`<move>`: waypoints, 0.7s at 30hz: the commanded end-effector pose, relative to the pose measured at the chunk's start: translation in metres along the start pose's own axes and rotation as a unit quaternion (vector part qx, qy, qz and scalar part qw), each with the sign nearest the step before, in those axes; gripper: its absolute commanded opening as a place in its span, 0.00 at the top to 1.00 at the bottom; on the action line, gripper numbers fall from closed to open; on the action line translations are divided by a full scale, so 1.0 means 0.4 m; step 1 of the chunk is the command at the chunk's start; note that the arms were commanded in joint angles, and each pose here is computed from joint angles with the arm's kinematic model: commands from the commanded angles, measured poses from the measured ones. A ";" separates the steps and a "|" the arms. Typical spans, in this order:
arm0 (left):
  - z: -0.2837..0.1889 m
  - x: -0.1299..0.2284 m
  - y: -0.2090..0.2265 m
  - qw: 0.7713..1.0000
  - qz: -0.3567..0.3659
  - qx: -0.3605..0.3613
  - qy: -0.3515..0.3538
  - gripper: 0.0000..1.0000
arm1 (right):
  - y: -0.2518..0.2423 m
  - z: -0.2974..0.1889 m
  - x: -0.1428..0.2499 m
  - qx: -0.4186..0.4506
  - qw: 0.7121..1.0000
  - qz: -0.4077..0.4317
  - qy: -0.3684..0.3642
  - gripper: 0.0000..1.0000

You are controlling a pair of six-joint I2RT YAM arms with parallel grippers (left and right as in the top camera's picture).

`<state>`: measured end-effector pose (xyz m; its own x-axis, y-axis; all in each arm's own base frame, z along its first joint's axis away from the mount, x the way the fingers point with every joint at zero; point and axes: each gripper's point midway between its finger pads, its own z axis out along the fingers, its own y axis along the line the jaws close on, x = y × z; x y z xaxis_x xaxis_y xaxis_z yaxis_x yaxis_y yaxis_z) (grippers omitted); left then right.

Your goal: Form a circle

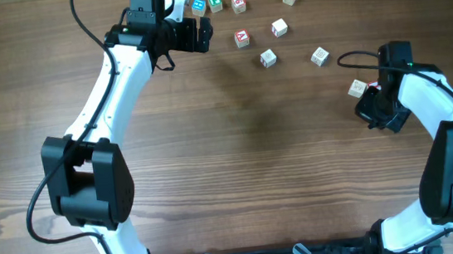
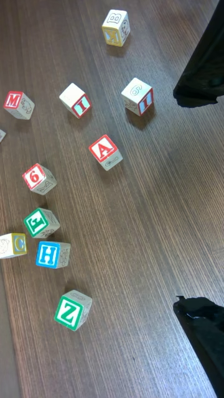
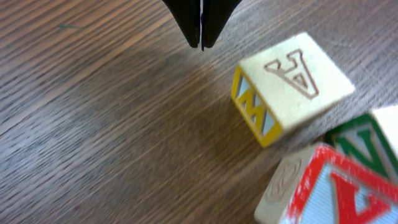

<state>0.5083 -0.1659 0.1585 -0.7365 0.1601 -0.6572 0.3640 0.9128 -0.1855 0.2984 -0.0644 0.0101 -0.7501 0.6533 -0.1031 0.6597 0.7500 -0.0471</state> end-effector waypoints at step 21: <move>0.012 0.013 -0.005 1.000 -0.001 0.004 0.007 0.00 | 0.012 -0.001 -0.043 -0.013 0.999 0.032 -0.032 0.96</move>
<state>0.5083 -0.1659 0.1585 -0.7365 0.1601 -0.6572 0.3640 0.9128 -0.1855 0.3134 -0.0685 0.0117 -0.7215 0.6741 -0.1585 0.6840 0.7294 -0.0115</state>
